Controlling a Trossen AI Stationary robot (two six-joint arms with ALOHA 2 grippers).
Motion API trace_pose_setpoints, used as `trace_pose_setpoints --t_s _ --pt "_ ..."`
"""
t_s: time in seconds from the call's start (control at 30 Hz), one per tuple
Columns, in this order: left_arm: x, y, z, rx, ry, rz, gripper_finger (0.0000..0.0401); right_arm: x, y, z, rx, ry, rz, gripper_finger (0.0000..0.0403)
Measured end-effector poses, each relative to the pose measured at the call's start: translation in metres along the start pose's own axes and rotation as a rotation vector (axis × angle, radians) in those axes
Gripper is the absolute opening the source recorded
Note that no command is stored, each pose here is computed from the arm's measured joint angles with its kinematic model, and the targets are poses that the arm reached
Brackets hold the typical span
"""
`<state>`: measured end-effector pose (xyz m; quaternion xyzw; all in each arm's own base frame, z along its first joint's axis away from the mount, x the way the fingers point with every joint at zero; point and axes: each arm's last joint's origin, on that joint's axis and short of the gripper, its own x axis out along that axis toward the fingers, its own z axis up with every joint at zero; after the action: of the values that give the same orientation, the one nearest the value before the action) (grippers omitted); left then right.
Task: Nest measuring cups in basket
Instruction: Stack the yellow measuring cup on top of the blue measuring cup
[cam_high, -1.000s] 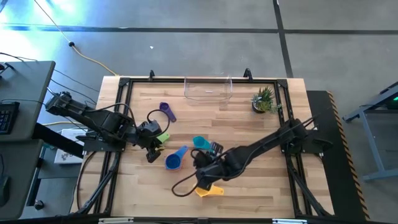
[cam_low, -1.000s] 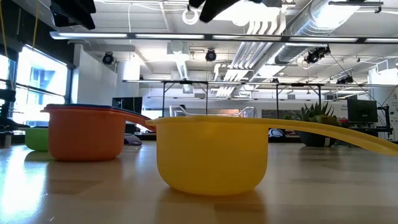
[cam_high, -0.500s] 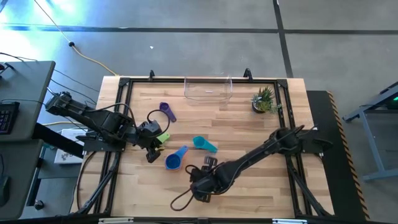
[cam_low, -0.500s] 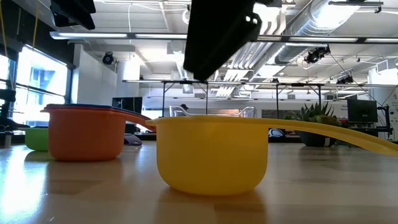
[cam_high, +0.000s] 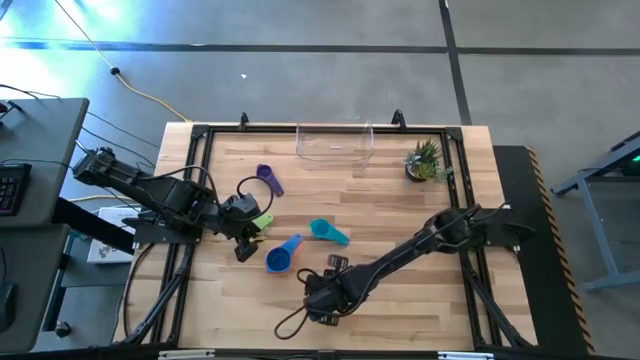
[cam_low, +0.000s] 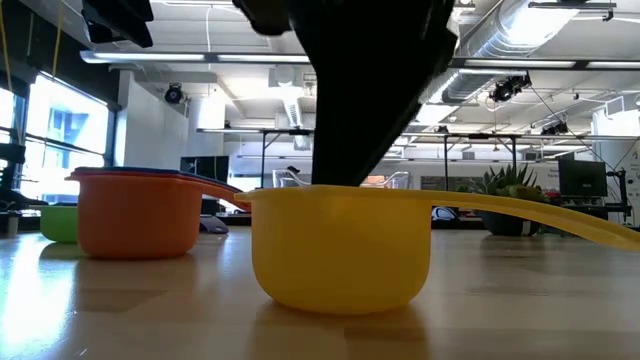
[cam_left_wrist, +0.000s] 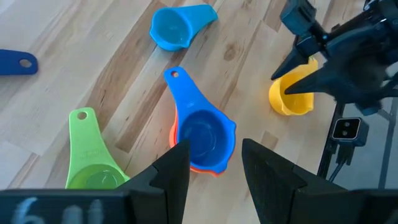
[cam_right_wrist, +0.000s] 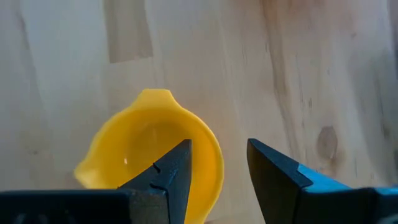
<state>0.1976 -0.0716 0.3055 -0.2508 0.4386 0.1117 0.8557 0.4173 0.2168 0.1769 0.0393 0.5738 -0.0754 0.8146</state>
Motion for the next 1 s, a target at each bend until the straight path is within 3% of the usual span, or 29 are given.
trace_pose_setpoints --t_s 0.27,0.6,1.0 --pt "0.0 0.0 0.0 0.001 0.0 0.0 0.0138 0.004 -0.001 -0.001 0.024 0.01 -0.015 0.0128" --pt "0.0 0.0 0.0 0.027 0.0 0.0 0.0138 0.009 -0.008 0.003 0.071 0.046 0.012 0.0008" --pt "0.0 0.0 0.0 0.028 0.001 0.0 0.0138 0.009 -0.011 0.005 0.095 0.044 0.006 0.0003"
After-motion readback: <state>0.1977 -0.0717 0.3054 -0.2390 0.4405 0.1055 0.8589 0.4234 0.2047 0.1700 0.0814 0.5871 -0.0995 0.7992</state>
